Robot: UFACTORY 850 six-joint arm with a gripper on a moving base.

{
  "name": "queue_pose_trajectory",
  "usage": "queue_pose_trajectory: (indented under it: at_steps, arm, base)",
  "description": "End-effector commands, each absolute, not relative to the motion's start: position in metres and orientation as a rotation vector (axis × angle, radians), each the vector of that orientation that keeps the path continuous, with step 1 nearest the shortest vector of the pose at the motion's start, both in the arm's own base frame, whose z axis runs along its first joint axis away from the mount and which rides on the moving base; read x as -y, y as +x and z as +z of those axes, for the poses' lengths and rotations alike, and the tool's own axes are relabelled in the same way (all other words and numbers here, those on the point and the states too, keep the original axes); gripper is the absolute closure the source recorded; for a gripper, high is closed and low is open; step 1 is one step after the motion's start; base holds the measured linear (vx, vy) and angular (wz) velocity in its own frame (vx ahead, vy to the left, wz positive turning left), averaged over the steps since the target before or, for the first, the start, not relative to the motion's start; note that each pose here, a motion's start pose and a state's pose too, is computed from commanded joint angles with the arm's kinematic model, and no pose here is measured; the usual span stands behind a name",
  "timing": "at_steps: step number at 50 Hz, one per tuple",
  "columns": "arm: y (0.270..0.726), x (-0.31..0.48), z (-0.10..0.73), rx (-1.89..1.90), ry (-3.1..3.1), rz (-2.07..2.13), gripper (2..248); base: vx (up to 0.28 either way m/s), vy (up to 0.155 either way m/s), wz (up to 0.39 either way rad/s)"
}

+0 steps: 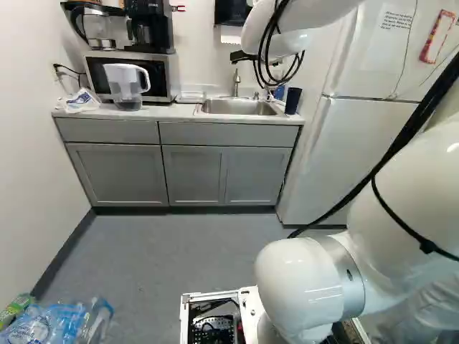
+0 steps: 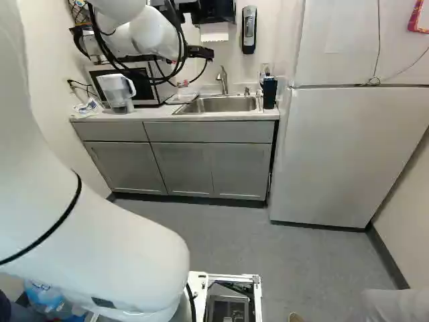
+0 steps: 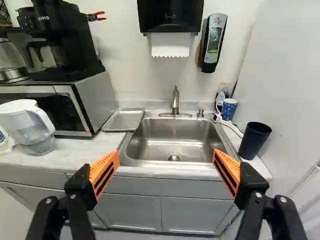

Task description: Rinse the cup and place it in the tray

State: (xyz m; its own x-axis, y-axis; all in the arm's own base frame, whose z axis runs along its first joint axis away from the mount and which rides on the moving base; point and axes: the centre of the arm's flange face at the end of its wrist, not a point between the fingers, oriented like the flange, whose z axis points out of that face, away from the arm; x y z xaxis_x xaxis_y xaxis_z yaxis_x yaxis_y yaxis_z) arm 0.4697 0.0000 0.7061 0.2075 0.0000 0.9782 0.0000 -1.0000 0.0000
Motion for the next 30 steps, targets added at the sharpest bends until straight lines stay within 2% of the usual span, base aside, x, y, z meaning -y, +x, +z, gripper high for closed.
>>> queue_pose_trajectory:
  at_steps: [30]
  arm:
    - [0.471, 0.000, 0.717, 0.000, 2.421, 2.002, 3]
  base:
    - [0.000, 0.000, 0.000]
